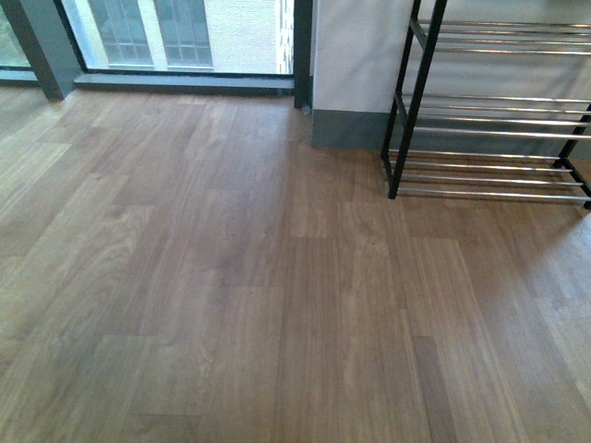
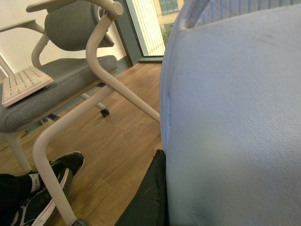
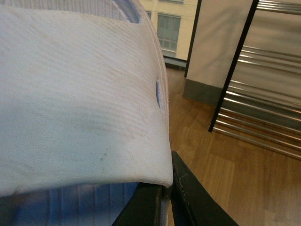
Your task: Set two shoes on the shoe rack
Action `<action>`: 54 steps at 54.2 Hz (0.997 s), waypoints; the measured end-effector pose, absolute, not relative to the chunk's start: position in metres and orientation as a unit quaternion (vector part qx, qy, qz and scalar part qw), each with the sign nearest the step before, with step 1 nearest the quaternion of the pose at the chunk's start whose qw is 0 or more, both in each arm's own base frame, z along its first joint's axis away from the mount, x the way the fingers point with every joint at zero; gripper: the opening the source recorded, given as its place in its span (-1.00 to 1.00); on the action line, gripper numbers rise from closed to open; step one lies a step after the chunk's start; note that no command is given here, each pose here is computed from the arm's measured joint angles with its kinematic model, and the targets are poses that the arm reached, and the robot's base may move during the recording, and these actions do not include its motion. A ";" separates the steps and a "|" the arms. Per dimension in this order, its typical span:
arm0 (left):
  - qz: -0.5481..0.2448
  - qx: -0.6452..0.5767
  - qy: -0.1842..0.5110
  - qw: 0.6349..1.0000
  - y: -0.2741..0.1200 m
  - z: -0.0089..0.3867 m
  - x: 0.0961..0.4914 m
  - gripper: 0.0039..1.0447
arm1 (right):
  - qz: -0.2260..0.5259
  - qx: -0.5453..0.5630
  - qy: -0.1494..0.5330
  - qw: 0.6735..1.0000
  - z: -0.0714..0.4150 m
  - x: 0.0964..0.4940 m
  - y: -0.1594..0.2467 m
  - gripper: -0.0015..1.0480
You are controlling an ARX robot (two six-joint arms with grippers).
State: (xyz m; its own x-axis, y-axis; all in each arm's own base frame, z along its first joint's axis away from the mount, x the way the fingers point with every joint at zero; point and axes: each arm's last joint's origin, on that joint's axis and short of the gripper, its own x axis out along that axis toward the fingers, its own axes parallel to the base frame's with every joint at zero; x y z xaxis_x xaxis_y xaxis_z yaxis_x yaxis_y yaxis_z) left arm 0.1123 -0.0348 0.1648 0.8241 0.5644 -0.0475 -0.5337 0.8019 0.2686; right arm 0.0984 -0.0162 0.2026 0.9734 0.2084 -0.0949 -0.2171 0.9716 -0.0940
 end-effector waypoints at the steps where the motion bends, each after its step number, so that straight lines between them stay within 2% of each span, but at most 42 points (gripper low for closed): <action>1: 0.290 0.123 0.063 0.947 -0.035 0.165 0.112 -0.97 | 0.107 -0.052 0.042 0.992 0.203 0.098 -0.016 -0.97; 54: 0.288 0.126 0.064 0.947 -0.035 0.164 0.112 -0.97 | 0.108 -0.050 0.043 0.992 0.203 0.098 -0.016 -0.97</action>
State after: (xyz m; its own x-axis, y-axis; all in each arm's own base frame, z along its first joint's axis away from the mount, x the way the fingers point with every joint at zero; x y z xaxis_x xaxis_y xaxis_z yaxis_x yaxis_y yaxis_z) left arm 0.1122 -0.0347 0.1642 0.8255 0.5623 -0.0484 -0.5301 0.8020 0.2753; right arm 0.0983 -0.0162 0.2027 0.9732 0.2091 -0.0955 -0.2177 0.9718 -0.0909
